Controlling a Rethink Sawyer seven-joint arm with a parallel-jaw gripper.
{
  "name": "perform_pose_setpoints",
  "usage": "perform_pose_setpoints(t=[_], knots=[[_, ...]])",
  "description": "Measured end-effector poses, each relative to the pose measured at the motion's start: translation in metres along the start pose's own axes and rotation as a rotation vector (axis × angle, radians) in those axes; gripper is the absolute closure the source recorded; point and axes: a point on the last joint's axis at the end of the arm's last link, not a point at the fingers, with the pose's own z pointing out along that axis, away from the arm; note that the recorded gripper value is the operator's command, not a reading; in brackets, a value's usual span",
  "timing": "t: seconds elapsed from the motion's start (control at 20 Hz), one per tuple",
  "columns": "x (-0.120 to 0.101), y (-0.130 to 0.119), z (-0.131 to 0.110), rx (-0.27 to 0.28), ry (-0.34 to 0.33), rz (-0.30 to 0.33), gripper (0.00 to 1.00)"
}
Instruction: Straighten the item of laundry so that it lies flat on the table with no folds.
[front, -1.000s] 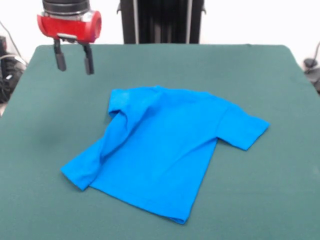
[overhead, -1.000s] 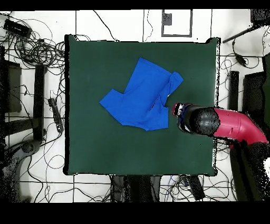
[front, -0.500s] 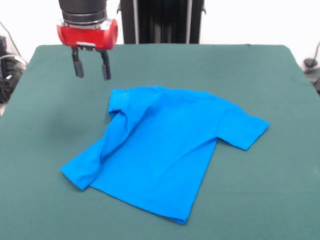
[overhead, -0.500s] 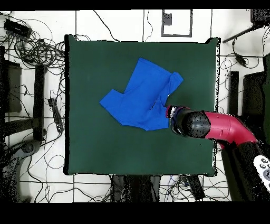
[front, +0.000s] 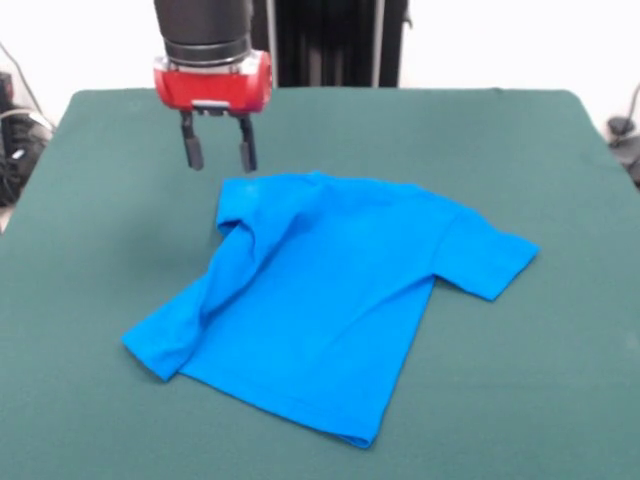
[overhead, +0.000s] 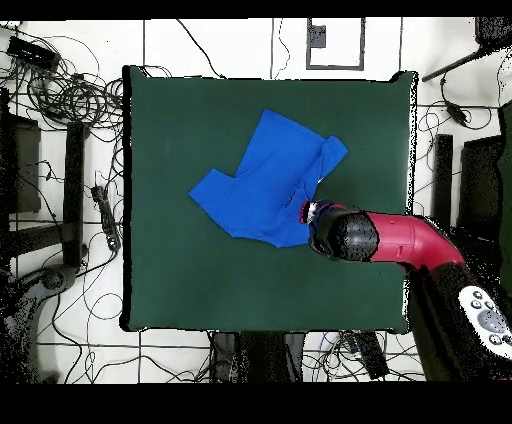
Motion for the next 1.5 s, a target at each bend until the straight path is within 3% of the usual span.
perform_pose_setpoints(t=[0.65, 1.15, 1.5], knots=[[0.001, 0.033, 0.012, -0.026, -0.038, -0.046, 0.00], [0.017, 0.039, 0.036, -0.053, -0.001, -0.039, 0.00], [0.028, 0.034, 0.048, -0.046, 0.012, -0.067, 0.00]])
